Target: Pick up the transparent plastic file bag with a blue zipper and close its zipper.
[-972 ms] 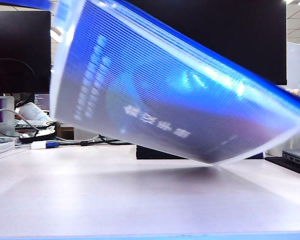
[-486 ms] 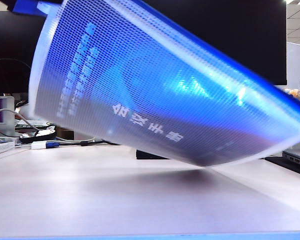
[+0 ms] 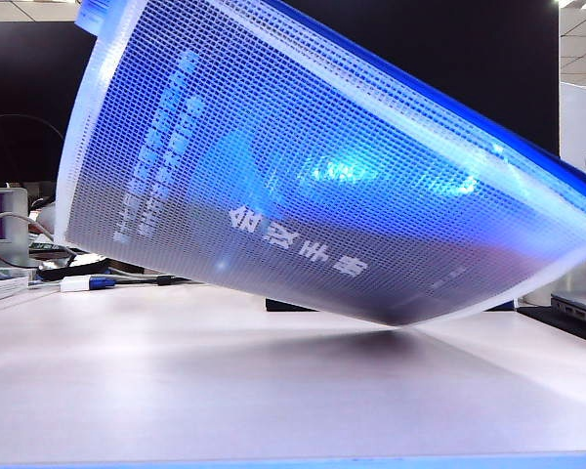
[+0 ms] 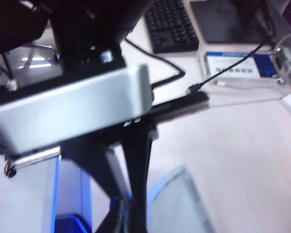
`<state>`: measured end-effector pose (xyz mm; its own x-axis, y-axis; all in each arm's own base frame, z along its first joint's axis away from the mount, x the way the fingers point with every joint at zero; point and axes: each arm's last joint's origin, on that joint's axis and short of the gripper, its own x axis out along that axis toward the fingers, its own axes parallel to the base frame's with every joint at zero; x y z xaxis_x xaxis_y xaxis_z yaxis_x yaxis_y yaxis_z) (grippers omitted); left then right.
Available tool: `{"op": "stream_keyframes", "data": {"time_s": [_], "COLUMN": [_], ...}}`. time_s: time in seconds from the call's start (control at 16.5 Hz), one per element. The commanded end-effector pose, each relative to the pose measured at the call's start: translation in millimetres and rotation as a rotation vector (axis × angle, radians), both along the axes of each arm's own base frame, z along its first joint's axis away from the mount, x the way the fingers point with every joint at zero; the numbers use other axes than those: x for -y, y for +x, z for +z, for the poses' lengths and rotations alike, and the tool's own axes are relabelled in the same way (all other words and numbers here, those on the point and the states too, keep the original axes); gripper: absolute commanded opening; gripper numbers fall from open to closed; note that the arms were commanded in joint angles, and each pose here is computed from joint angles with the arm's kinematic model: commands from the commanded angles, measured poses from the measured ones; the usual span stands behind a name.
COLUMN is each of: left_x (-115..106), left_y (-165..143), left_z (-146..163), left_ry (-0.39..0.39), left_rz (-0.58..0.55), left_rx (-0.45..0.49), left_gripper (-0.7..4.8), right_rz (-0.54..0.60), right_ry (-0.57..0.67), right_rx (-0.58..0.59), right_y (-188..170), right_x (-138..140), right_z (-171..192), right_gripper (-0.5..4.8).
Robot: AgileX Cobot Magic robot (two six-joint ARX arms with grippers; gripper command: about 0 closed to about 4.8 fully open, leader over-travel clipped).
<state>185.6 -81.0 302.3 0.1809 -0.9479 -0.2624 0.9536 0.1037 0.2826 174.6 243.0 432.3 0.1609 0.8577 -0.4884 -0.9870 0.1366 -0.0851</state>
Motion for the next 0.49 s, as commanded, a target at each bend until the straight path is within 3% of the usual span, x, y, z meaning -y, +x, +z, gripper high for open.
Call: {"op": "stream_keyframes", "data": {"time_s": [0.06, 0.24, 0.49], "left_x": [0, 1, 1], "left_y": [2, 5, 6], "left_z": [4, 10, 12], "left_ry": [-0.004, -0.032, -0.029], "left_rz": [0.019, 0.031, 0.057], "left_rx": [0.032, 0.076, 0.101], "left_gripper": [-0.06, -0.06, -0.06], "right_rz": [-0.180, -0.303, -0.363], "right_ry": [-0.224, -0.421, -0.548], "right_rx": [0.038, 0.046, 0.004], "right_y": [-2, -4, -7], "right_x": [13, 23, 32], "right_z": [-11, -22, -30], "right_gripper": [-0.03, -0.03, -0.04]}}
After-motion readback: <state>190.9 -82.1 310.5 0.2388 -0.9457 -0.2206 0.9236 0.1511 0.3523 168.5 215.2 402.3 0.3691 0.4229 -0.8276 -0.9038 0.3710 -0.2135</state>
